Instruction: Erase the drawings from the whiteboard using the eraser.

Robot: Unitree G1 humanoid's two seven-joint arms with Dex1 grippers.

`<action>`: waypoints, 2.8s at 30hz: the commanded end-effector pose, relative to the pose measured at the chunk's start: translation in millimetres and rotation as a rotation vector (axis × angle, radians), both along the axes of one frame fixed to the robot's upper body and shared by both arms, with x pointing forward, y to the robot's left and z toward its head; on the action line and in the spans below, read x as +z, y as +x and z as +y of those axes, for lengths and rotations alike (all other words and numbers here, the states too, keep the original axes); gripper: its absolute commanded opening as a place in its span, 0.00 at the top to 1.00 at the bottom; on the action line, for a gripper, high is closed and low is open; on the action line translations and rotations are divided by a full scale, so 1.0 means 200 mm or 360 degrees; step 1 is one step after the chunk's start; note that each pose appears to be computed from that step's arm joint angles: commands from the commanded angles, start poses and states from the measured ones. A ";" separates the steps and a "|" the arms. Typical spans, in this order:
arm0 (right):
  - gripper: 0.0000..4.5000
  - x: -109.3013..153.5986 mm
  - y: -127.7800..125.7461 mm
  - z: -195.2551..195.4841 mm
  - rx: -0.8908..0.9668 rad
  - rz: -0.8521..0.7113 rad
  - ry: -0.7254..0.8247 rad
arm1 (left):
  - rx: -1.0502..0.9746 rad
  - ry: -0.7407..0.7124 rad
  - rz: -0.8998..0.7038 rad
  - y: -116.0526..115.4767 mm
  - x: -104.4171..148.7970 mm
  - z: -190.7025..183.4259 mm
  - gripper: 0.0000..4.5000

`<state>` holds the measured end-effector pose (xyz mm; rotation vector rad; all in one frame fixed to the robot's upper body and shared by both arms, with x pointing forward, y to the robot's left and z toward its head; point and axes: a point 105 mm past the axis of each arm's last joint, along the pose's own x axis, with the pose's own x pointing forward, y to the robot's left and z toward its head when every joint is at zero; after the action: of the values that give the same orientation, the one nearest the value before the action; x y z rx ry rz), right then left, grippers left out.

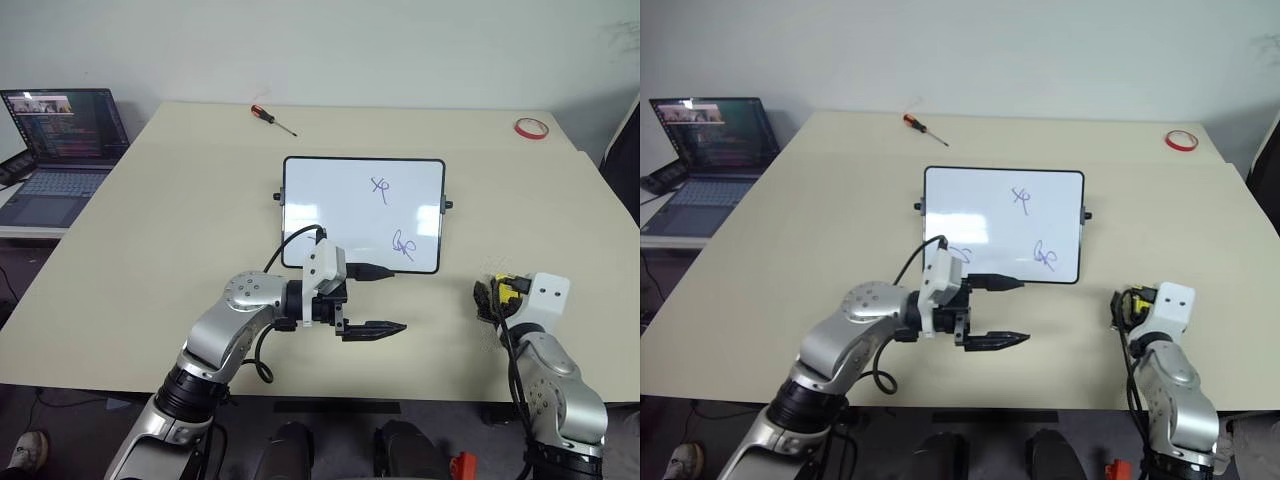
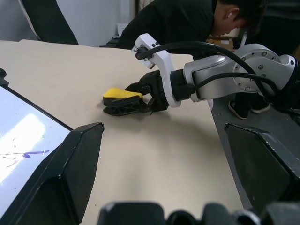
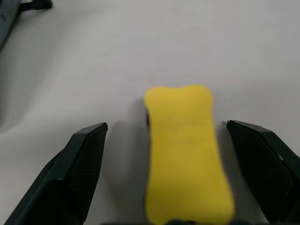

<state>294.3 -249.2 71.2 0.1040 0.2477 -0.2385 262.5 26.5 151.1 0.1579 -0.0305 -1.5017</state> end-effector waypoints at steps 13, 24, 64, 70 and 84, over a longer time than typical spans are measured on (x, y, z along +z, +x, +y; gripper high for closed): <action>0.01 0.07 0.02 0.00 -0.0030 -0.0088 0.0001 | -0.0025 -0.0023 -0.0070 -0.02 0.05 -0.01 0.00; 0.01 0.08 0.03 0.01 -0.0021 -0.0096 0.0029 | -0.0016 -0.0019 -0.0082 -0.01 0.05 -0.01 0.00; 0.73 0.27 0.16 0.16 0.0164 -0.0391 -0.0179 | 0.0703 -0.0152 -0.0487 0.26 0.14 0.09 0.00; 0.73 0.42 0.36 0.39 0.0344 -0.0573 -0.0132 | 0.1161 -0.0131 -0.0512 0.38 0.05 0.24 0.00; 0.73 0.57 0.55 0.72 0.0629 -0.0792 -0.0089 | 0.1363 -0.0105 -0.0553 0.42 0.04 0.34 0.00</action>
<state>404.3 -111.6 167.2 0.0506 -0.1658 0.1587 347.7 93.4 150.0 0.3285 -0.2204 -0.6102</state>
